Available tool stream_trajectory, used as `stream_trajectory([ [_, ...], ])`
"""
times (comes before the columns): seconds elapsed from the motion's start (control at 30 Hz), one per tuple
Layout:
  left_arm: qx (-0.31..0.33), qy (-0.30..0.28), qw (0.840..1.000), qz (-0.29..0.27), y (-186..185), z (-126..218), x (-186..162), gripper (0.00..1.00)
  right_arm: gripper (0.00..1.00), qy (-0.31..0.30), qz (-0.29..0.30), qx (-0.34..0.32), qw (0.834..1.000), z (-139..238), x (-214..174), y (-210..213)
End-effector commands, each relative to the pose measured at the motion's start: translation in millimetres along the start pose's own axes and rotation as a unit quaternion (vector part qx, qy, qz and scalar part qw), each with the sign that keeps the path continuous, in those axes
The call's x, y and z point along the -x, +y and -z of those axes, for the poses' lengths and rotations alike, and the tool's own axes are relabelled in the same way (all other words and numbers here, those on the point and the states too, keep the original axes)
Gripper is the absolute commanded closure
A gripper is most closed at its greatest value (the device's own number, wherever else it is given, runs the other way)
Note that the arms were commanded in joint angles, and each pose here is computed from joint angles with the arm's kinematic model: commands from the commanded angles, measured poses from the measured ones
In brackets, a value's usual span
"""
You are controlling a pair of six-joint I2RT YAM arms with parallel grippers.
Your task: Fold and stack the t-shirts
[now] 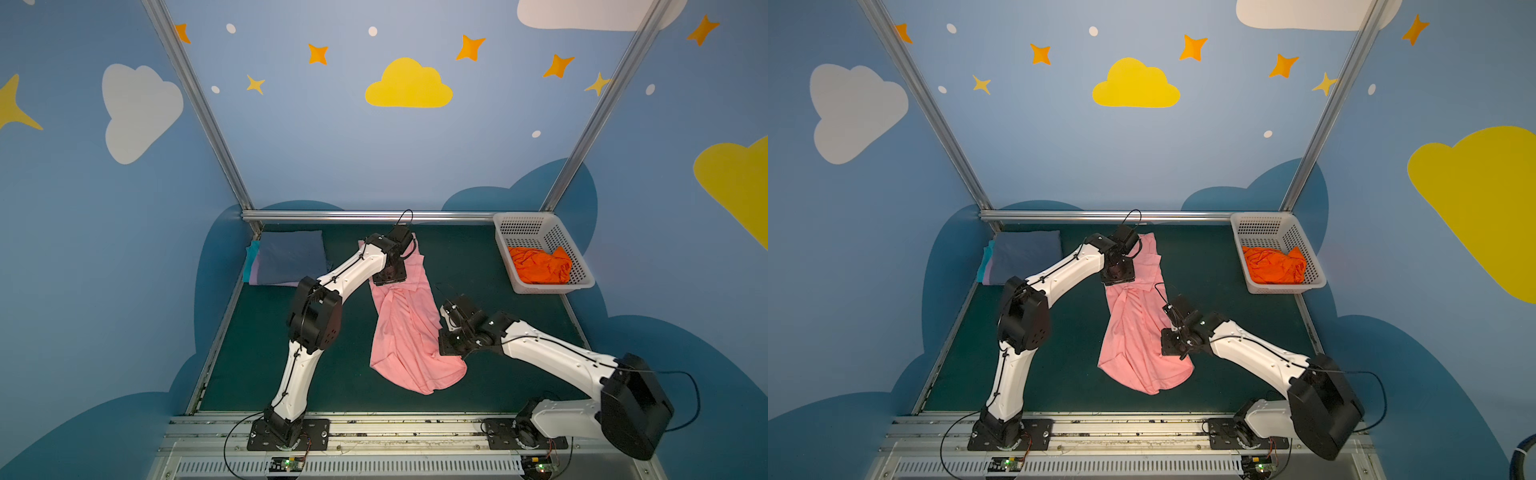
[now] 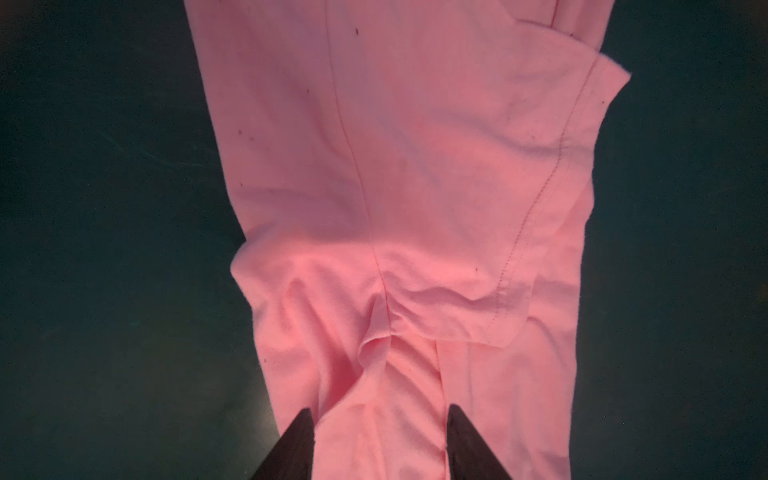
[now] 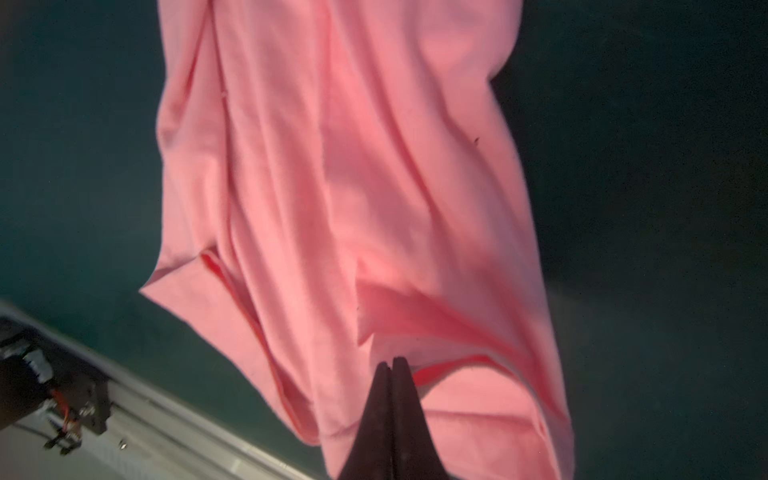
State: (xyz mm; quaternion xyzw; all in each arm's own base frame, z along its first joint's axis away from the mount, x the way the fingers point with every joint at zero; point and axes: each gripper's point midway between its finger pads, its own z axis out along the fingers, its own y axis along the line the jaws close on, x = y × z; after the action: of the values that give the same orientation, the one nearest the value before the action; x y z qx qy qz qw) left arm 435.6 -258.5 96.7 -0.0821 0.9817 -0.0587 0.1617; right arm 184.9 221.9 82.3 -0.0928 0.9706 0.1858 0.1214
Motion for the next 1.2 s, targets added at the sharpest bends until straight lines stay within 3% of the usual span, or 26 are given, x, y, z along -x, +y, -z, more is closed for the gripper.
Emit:
stream_trajectory([
  [0.0, -0.007, -0.006, 1.000, 0.002, -1, 12, 0, 0.48, 1.00, 0.028, -0.019, -0.017, 0.999, 7, -36, -5],
  [0.3, -0.004, -0.004, 1.000, 0.002, -2, 9, -2, 0.48, 1.00, 0.069, -0.042, -0.041, 0.996, -6, -110, -26],
  [0.5, -0.002, 0.001, 1.000, 0.000, -5, 5, -6, 0.48, 1.00, 0.080, -0.037, -0.044, 0.995, -22, -123, -25],
  [0.53, -0.002, 0.001, 1.000, 0.000, -5, 5, -6, 0.48, 0.97, 0.080, -0.032, -0.043, 0.995, -25, -122, -21],
  [0.63, 0.000, 0.002, 1.000, -0.001, -5, 6, -7, 0.48, 0.71, 0.085, -0.014, -0.030, 0.996, -29, -118, -5],
  [0.7, 0.003, 0.001, 1.000, -0.004, -4, 8, -7, 0.48, 0.64, 0.088, 0.005, -0.030, 0.996, -29, -117, 4],
  [0.83, 0.007, -0.009, 1.000, -0.008, 0, 21, -5, 0.48, 0.65, 0.082, 0.052, -0.068, 0.993, -16, -118, 11],
  [0.97, 0.015, -0.017, 1.000, -0.005, 12, 33, -8, 0.48, 0.66, 0.029, 0.095, -0.102, 0.990, 18, -106, 21],
  [1.17, 0.014, -0.021, 0.999, 0.031, 44, 45, -16, 0.48, 0.59, -0.011, 0.156, -0.108, 0.982, 48, -92, 44],
])
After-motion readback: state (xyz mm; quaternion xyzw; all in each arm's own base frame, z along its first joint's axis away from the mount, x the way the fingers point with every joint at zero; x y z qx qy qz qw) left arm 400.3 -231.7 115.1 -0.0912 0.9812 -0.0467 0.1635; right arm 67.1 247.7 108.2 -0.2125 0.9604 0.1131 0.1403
